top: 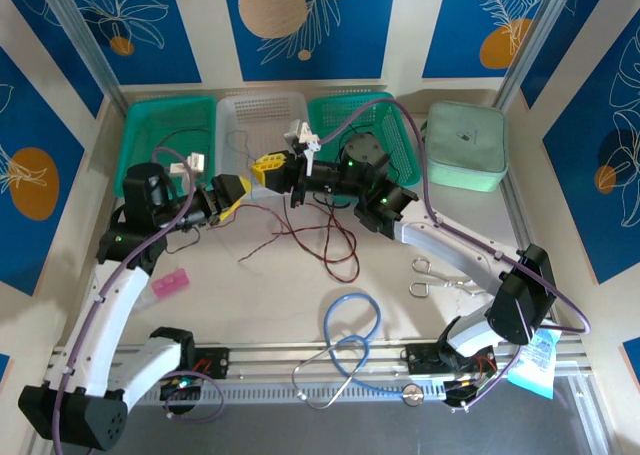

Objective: Untangle the cables

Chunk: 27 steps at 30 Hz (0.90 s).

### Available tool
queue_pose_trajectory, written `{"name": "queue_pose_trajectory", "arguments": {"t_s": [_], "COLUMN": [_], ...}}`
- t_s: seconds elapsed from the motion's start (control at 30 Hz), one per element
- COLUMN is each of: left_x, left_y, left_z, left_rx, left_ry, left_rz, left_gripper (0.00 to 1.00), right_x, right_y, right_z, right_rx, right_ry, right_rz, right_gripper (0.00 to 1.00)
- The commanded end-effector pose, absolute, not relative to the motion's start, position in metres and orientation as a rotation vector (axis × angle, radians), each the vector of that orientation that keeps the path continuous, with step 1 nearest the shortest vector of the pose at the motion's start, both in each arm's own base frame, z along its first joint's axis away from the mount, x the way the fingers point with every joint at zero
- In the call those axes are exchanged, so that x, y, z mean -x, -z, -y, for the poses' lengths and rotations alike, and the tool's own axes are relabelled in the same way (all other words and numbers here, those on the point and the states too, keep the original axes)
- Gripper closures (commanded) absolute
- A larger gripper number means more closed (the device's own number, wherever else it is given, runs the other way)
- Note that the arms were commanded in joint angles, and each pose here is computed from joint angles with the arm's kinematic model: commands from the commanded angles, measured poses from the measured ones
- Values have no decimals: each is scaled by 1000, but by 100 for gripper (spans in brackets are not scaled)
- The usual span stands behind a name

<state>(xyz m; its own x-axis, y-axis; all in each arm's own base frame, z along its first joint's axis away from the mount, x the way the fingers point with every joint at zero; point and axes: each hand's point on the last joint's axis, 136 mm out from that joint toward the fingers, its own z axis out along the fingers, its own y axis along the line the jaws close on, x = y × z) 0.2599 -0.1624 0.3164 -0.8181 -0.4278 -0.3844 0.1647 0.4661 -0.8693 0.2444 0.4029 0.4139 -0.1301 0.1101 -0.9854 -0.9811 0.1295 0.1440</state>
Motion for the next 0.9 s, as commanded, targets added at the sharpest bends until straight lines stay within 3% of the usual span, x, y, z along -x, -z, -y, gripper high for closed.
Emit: {"name": "queue_pose_trajectory", "arguments": {"t_s": [0.0,0.3,0.87], "left_x": [-256,-250,-238], "left_y": [-336,-360,-334], "left_z": [159,149,157], "left_rx": [186,191,425], "left_ry": [1322,1247,1550], "left_rz": [-2116,-2080,-1981], "left_gripper": [25,23,22], "right_x": [-242,-253,-267], "right_y": [-431,-425,-429], "right_z": [-397,-393,-390], "right_rx": [958,913,836], "right_ry": [-1219,-1172,-1126], "right_rz": [-1225,-1269,-1255], "right_gripper": [100,100,100]}}
